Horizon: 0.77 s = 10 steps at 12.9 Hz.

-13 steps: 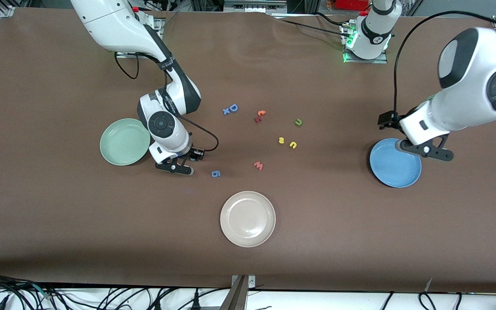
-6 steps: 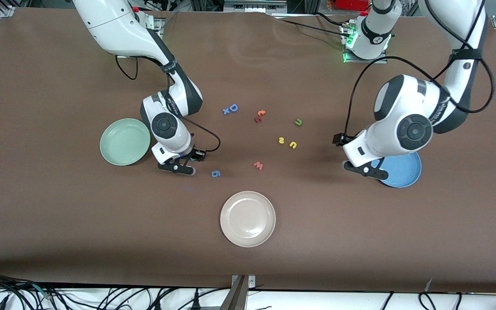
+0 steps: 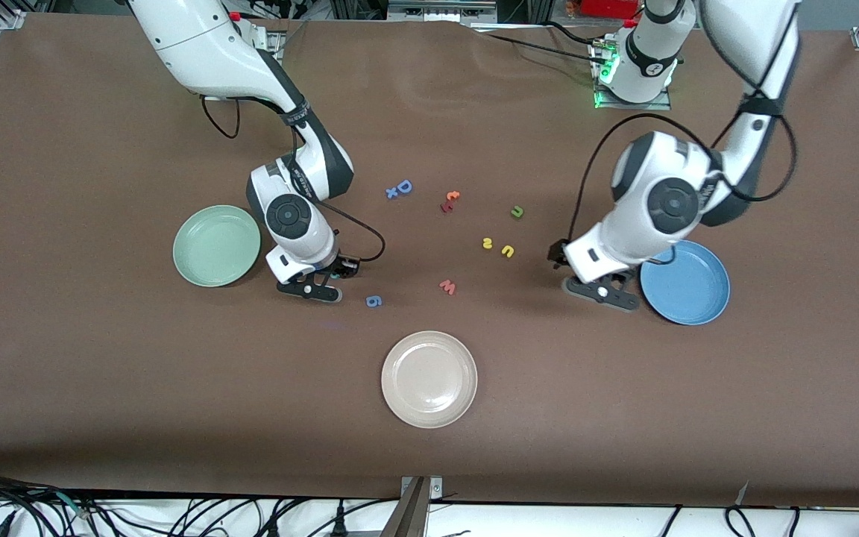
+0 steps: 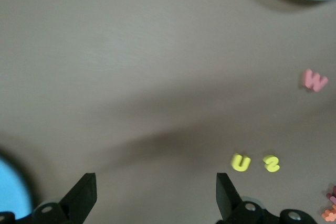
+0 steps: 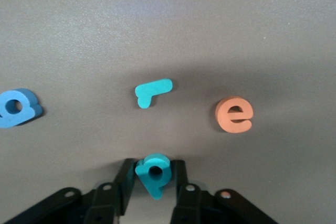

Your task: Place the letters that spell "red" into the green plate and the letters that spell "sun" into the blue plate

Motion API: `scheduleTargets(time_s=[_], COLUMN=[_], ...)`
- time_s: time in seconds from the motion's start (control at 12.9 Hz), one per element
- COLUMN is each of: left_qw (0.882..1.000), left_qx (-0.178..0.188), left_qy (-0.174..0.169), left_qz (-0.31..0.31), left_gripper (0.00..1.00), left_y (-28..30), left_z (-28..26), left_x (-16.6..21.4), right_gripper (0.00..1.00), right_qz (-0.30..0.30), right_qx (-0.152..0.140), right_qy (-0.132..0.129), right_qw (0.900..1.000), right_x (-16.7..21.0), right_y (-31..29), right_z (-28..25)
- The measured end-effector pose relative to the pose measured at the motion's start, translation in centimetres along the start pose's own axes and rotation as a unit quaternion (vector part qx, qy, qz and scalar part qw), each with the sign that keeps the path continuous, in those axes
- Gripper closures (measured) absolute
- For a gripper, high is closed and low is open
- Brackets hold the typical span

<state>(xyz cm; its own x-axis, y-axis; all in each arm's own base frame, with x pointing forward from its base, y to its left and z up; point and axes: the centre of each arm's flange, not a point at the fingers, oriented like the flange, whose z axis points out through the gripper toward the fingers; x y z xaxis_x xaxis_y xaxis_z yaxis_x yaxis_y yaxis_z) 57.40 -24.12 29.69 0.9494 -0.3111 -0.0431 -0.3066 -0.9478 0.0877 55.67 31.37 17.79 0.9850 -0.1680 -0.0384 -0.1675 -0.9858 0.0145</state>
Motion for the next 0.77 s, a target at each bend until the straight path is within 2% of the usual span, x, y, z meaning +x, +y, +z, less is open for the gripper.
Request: scheduleTargets(time_s=[0.31, 0.46, 0.77], left_qw=[0.999, 0.999, 0.999], left_qx=[0.003, 0.004, 0.005], left_qy=[-0.012, -0.023, -0.043], left_qz=[0.029, 0.031, 0.032], left_gripper=[0.00, 0.00, 0.01], left_y=[4.3, 4.4, 5.7], left_z=[2.3, 3.6, 6.9], left_x=[-1.6, -2.0, -2.5], right_gripper=[0.70, 0.70, 0.70], right_qz=[0.003, -0.005, -0.037], right_qx=[-0.002, -0.016, -0.058], right_qy=[0.005, 0.001, -0.037], right_qw=[1.000, 1.000, 0.997], right_x=[0.7, 2.0, 4.2], right_y=[0.6, 2.4, 8.6], right_z=[-0.8, -2.9, -8.0])
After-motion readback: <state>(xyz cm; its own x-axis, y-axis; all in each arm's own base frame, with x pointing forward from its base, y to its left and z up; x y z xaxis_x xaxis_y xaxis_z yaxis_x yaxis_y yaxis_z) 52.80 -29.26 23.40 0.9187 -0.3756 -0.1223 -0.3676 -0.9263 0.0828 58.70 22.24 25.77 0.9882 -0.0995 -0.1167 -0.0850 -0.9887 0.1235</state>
